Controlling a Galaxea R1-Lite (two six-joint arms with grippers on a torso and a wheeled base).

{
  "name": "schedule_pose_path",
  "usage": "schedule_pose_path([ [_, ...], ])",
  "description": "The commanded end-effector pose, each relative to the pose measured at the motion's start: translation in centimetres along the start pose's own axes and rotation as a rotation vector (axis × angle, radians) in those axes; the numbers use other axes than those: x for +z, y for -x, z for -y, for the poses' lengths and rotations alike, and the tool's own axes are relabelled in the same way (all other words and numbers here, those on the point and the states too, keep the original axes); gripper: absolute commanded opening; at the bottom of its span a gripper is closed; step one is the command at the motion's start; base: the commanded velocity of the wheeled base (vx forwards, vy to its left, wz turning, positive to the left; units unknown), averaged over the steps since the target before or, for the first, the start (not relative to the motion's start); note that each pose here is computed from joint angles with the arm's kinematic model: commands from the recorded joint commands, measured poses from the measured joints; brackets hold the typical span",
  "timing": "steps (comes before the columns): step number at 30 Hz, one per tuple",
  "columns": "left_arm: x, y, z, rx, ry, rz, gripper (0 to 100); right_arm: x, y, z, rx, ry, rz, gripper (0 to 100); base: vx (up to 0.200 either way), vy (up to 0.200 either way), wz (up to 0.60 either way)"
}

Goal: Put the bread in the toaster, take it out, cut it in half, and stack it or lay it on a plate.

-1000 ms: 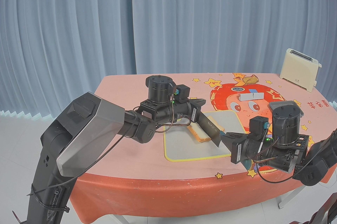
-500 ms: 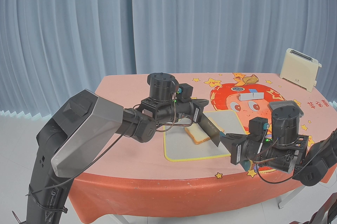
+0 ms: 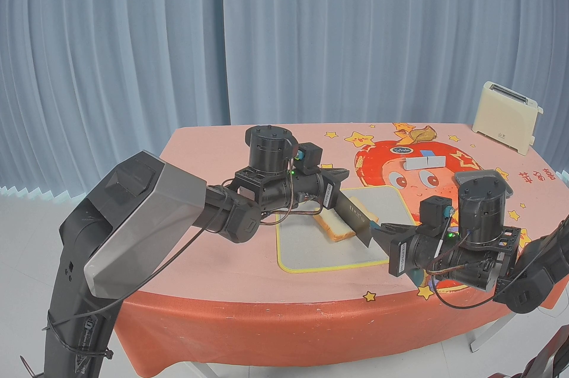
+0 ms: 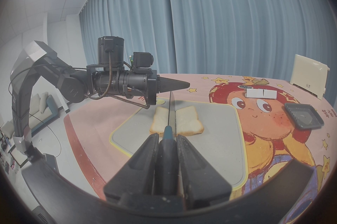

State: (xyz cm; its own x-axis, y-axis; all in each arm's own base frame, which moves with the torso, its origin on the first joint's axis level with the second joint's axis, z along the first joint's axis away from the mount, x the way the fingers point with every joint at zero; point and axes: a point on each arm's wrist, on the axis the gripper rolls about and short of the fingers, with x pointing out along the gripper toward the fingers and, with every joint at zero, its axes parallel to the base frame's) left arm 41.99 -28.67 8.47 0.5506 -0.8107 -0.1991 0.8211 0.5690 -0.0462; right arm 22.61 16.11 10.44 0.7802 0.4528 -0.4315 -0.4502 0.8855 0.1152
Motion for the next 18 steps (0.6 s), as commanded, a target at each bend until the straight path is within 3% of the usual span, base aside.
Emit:
schedule_pose_path([
  [1,-0.61,-0.20,-0.12,0.001,0.005,-0.013,0,0.20,0.01,-0.06,0.001,-0.001,0.009,0,0.000,0.000,0.00],
  [18,-1.37,-0.56,-0.16,-0.001,0.010,-0.026,0,0.28,0.12,-0.15,0.005,0.003,0.013,0,0.000,0.000,0.00],
])
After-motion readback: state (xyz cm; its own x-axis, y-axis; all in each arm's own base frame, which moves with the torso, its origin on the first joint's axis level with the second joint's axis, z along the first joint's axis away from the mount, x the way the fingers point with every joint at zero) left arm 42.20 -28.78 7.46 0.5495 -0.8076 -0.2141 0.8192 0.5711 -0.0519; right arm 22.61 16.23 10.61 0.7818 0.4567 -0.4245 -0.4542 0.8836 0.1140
